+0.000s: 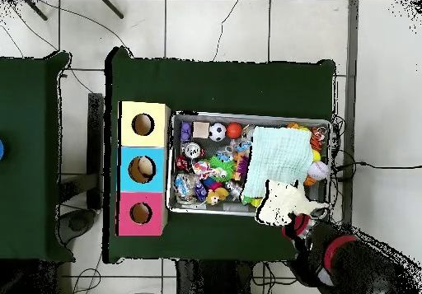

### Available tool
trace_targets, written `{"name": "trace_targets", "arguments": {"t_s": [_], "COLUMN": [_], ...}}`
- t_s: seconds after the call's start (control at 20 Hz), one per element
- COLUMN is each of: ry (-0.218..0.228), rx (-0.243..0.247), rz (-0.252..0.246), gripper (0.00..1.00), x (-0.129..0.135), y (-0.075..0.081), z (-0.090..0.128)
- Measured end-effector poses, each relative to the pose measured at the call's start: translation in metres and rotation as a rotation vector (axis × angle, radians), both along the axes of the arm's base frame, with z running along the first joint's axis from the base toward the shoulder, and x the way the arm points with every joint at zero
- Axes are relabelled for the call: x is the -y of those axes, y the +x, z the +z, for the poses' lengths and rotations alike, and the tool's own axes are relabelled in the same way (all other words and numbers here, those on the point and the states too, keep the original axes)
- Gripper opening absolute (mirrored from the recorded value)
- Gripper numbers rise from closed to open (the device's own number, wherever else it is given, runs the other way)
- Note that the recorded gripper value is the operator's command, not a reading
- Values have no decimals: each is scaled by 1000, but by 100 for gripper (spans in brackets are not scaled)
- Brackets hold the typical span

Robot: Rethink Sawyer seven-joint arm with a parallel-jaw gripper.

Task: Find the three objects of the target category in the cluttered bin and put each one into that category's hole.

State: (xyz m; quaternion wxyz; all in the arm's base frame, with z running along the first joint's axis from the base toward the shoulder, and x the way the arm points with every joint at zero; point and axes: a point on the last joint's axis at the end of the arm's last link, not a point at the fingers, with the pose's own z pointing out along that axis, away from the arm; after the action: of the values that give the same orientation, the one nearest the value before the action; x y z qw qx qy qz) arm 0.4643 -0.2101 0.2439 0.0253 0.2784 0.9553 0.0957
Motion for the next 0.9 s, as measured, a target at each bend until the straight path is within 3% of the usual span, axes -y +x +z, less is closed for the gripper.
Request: {"name": "trace_targets", "arguments": {"t_s": [0.9], "ry": [23], "rx": [-13], "rz": [120], "gripper": [0], "x": [34], "y": [-18], "z": [-30]}}
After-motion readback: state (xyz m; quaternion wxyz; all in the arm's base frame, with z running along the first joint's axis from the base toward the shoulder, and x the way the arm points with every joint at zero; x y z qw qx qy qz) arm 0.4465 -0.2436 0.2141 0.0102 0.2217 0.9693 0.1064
